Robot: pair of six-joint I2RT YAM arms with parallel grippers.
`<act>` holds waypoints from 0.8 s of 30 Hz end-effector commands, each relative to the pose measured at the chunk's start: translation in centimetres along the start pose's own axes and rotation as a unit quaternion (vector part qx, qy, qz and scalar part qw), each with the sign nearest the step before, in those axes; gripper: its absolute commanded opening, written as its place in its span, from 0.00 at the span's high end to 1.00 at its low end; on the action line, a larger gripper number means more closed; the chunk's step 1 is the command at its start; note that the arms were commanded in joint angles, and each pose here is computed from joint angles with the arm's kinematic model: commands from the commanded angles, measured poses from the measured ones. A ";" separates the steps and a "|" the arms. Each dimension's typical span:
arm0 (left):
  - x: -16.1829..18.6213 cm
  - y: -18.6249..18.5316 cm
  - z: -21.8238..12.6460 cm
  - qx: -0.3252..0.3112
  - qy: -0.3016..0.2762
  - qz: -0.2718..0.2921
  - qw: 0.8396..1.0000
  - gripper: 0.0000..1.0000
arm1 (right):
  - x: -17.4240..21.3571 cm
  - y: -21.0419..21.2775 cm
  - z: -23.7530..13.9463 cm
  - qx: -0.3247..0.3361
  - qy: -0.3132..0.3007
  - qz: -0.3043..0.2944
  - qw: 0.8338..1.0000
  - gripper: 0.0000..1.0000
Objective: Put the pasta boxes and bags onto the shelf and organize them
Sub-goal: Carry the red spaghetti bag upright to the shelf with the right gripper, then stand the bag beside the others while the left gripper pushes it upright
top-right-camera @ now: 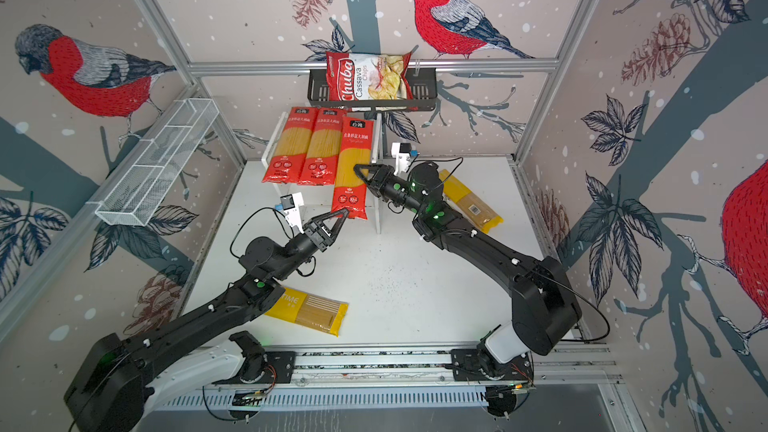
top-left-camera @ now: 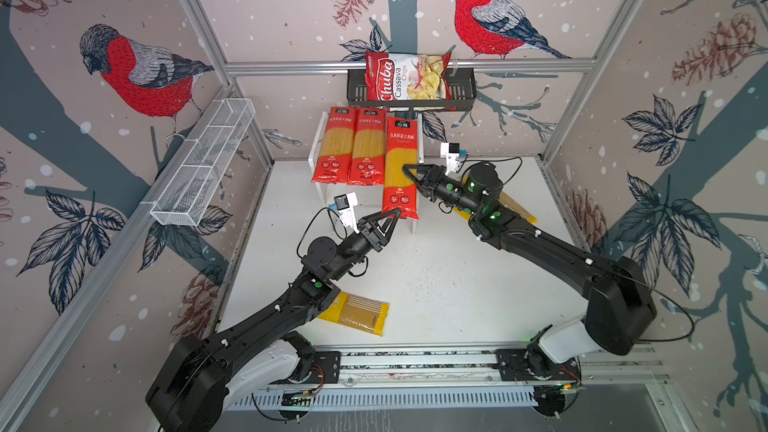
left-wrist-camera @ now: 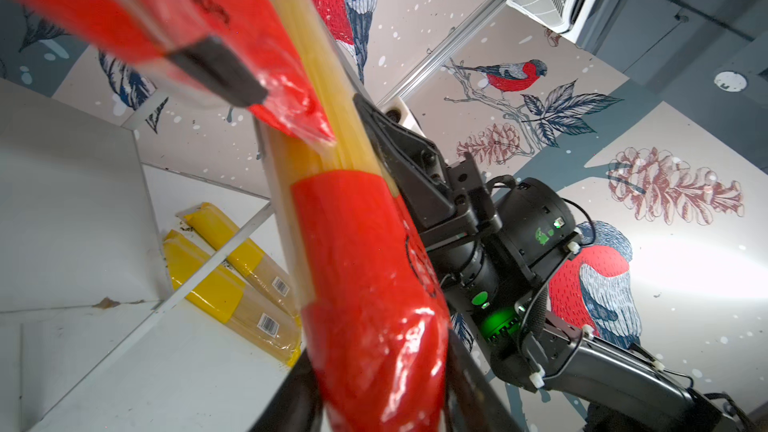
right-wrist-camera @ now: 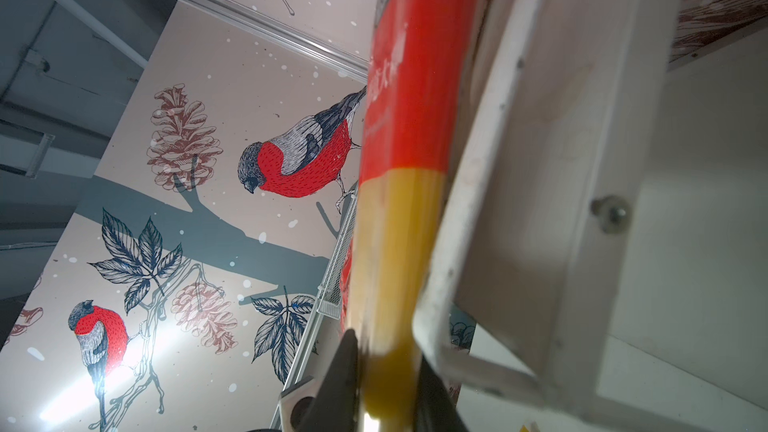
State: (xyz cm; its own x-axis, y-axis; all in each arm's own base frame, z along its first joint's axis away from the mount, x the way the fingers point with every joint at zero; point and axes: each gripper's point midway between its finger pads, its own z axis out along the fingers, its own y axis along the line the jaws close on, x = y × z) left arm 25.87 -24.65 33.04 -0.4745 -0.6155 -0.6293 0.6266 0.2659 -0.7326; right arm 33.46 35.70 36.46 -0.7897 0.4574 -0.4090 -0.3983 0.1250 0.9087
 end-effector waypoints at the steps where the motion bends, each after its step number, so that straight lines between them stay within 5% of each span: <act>1: -1.7 -2.0 0.1 0.038 -0.033 0.004 0.999 0.62 | -0.1 1.6 -0.4 -0.030 -0.002 -0.017 0.999 0.72; 13: -2.8 -2.6 1.1 0.041 -0.049 0.018 0.998 0.66 | 0.7 1.7 -2.2 -0.021 0.001 -0.034 0.999 0.48; 24: -3.7 -2.8 3.3 0.038 -0.047 0.042 0.997 0.64 | 2.7 1.9 -4.7 -0.018 0.022 -0.033 0.999 0.46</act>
State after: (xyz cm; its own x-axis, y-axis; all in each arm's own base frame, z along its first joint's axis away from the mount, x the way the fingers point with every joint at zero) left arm 28.05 -25.89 36.34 -0.4188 -0.6407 -0.6435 0.6627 0.2688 -0.6990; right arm 29.37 33.30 35.94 -0.7889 0.4215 -0.4472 -0.4312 0.1389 0.8915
